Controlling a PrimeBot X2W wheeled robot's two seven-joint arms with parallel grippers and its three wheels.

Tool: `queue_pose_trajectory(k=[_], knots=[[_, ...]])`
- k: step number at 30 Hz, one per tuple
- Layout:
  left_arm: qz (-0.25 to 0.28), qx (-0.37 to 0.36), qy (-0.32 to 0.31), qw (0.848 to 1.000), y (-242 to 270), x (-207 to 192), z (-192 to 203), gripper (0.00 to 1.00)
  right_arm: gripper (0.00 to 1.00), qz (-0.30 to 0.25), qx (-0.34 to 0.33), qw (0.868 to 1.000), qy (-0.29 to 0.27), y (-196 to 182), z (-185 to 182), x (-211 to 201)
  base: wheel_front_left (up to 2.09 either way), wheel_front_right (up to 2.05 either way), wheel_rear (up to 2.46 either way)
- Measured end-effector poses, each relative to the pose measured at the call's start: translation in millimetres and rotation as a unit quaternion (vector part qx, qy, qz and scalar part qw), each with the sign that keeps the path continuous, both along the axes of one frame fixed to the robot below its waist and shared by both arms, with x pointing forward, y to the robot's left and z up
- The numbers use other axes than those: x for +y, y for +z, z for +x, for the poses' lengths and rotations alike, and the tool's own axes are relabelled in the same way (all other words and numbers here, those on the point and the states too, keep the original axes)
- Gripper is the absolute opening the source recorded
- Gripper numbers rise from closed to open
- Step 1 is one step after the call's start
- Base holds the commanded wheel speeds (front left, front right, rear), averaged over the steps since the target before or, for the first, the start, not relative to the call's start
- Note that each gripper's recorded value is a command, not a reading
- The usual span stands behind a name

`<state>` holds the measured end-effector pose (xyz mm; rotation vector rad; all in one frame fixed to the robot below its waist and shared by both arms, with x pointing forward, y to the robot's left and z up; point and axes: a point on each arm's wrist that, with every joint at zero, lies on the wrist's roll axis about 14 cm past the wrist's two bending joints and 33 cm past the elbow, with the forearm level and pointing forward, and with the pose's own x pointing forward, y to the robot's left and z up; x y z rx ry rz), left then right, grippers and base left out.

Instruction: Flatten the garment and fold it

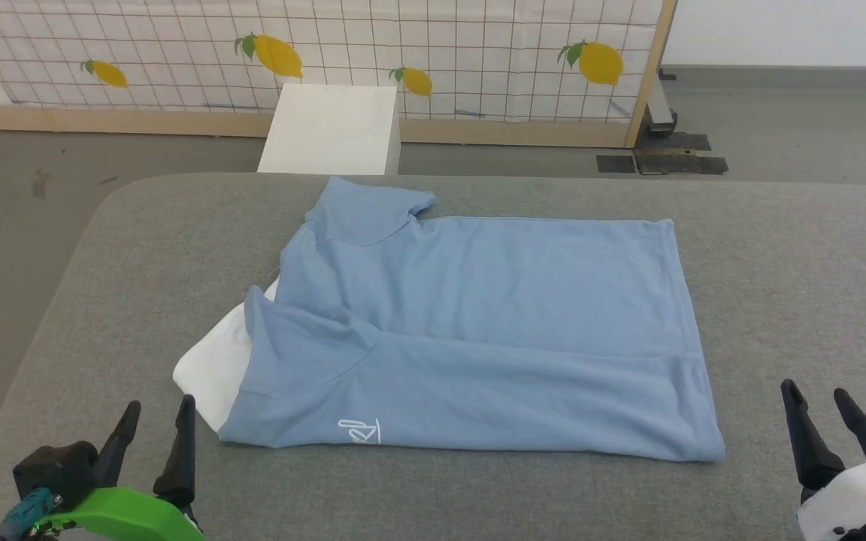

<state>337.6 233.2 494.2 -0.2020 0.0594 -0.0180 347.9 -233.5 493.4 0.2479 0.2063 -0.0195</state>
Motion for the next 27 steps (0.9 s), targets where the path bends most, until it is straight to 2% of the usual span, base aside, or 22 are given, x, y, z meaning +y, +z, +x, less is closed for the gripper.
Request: queue_pose_trajectory(k=[9,14,17,22,27], knots=[[0.017,0.056,-0.017,0.998,-12.8,-3.8,11.7,1.0,1.0,-0.003,0.005,1.0,0.003,-3.0,6.0,0.0,0.0,0.0,0.0],[0.034,0.136,-0.055,0.989,-18.6,-16.3,30.3,1.0,1.0,-0.003,0.009,1.0,0.007,-4.4,14.5,4.0,0.0,0.0,0.0],[0.049,0.212,-0.078,0.973,-31.9,-23.2,35.7,1.0,1.0,-0.003,0.017,1.0,0.011,-8.7,18.7,9.2,0.0,0.0,0.0],[0.072,0.355,-0.112,0.925,-63.5,-29.7,29.2,1.0,1.0,-0.001,0.023,1.0,0.018,-13.8,29.0,18.7,0.0,0.0,0.0],[0.091,0.408,-0.108,0.902,-82.4,-19.5,34.1,1.0,1.0,0.001,0.034,0.999,0.021,-21.8,35.9,24.8,0.0,0.0,0.0]])
